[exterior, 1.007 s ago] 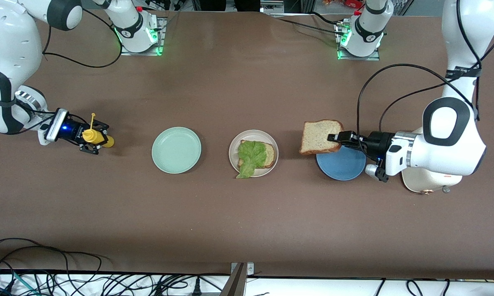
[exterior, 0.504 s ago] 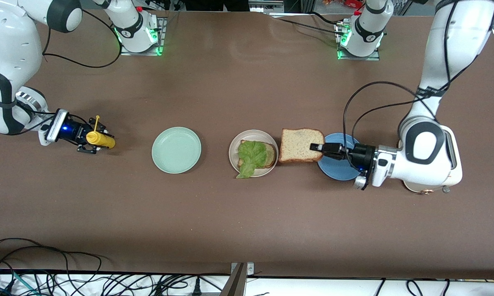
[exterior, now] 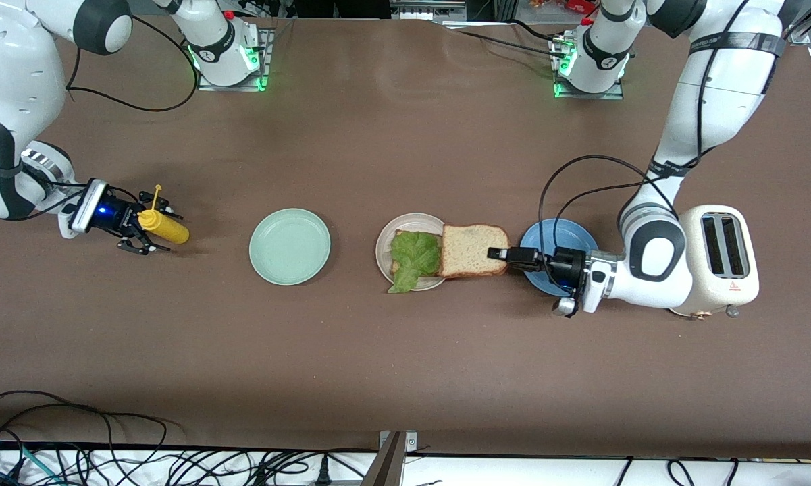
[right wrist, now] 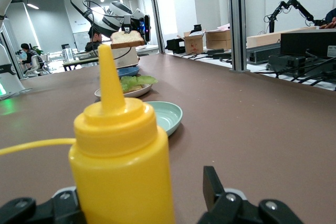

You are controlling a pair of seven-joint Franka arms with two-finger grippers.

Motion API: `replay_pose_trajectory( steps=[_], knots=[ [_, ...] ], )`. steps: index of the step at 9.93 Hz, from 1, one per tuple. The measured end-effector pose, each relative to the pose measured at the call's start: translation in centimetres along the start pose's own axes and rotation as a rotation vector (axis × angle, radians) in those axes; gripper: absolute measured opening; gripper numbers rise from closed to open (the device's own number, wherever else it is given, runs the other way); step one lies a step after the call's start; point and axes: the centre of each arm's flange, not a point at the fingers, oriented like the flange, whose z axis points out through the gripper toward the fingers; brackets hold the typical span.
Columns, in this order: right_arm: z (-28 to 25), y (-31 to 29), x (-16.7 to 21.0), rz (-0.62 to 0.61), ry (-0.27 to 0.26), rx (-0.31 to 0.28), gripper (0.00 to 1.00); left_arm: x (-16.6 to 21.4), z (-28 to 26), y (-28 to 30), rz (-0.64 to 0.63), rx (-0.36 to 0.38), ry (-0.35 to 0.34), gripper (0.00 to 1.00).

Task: Make sandwich on beige plate with both arms
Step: 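Carry the bread slice over the beige plate with the left gripper, then lower the bread onto the lettuce while the right gripper releases the mustard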

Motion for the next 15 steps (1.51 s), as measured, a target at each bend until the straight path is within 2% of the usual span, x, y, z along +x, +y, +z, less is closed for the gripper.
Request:
replay_pose_trajectory(
  steps=[1, 3, 6, 8, 10, 13, 15],
  knots=[
    [-0.7, 0.1, -0.3, 0.002, -0.007, -0.002, 0.99, 0.3, 2.2, 0.0, -0.001, 0.026, 0.026, 0.09],
    [-2.4, -0.2, -0.9, 0.054, -0.041, 0.026, 1.0, 0.2, 5.6, -0.6, -0.009, 0.074, 0.058, 0.09],
    [-4.7, -1.0, -1.6, 0.167, -0.098, 0.062, 1.0, -0.2, 7.6, -1.6, -0.042, 0.092, 0.111, 0.09],
    [-6.2, -1.3, -2.0, 0.206, -0.124, 0.066, 1.0, -0.6, 9.6, -1.8, -0.066, 0.102, 0.158, 0.09],
    [-7.8, -1.5, -2.1, 0.241, -0.152, 0.073, 1.0, -1.3, 11.7, -1.8, -0.075, 0.111, 0.158, 0.09],
    [-11.8, -1.2, 0.3, 0.303, -0.213, 0.086, 1.0, -2.1, 12.0, -2.4, -0.078, 0.121, 0.15, 0.09],
    [-14.2, -0.5, 4.6, 0.346, -0.292, 0.089, 1.0, -2.8, 11.9, -3.3, -0.06, 0.131, 0.144, 0.09]
  ],
)
